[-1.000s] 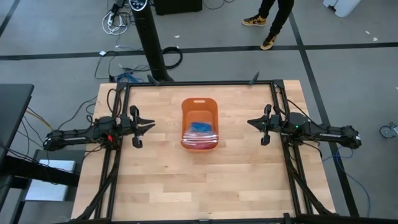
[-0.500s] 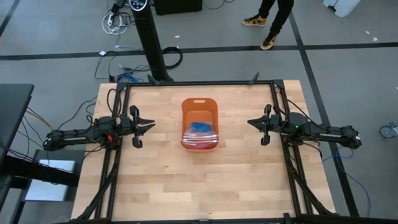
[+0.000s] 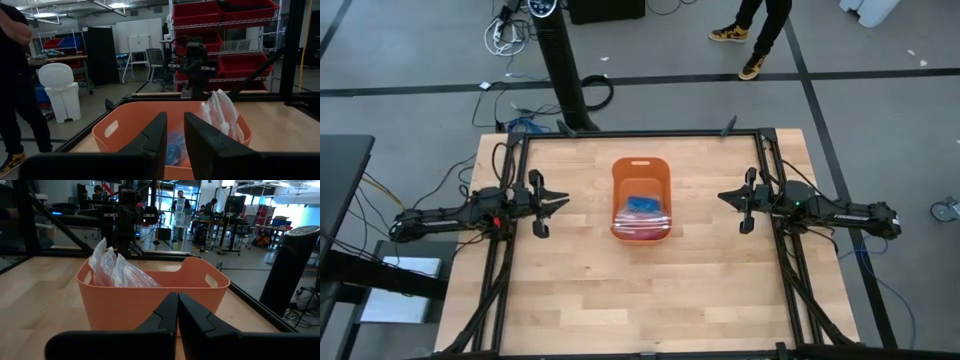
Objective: Roll bandage
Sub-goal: Return to Home Position
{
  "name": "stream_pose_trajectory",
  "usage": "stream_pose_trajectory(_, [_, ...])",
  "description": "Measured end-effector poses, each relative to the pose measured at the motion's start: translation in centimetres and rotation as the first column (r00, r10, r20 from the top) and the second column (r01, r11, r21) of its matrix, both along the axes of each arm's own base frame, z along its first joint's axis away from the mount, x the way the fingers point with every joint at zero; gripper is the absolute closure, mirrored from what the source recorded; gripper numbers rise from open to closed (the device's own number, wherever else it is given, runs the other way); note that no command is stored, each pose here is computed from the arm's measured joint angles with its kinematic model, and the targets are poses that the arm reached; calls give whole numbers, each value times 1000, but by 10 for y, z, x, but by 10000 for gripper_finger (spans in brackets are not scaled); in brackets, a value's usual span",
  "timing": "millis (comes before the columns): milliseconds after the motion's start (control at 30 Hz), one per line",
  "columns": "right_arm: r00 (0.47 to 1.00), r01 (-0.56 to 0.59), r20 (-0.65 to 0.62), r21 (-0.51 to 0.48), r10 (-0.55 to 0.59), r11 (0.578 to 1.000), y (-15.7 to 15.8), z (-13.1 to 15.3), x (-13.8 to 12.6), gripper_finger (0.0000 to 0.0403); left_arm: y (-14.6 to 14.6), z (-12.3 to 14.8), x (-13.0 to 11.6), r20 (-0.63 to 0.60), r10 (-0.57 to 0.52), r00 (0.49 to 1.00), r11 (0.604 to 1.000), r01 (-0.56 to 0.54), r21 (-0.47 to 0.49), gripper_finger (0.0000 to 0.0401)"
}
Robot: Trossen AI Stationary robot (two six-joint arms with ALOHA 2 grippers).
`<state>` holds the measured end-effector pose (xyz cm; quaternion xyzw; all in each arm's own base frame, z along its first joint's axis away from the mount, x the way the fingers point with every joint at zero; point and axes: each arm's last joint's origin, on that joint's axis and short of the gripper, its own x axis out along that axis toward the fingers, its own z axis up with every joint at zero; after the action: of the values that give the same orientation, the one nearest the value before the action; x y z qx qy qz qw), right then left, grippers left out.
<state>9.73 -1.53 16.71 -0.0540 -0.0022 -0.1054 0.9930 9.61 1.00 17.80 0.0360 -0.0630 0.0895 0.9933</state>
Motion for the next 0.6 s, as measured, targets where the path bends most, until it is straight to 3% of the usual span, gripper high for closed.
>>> stream_pose_trajectory(600, [1000, 0, 0, 0, 0, 1000, 0, 0, 0, 394, 0, 0, 0, 0, 0, 1000, 1000, 0, 0, 330])
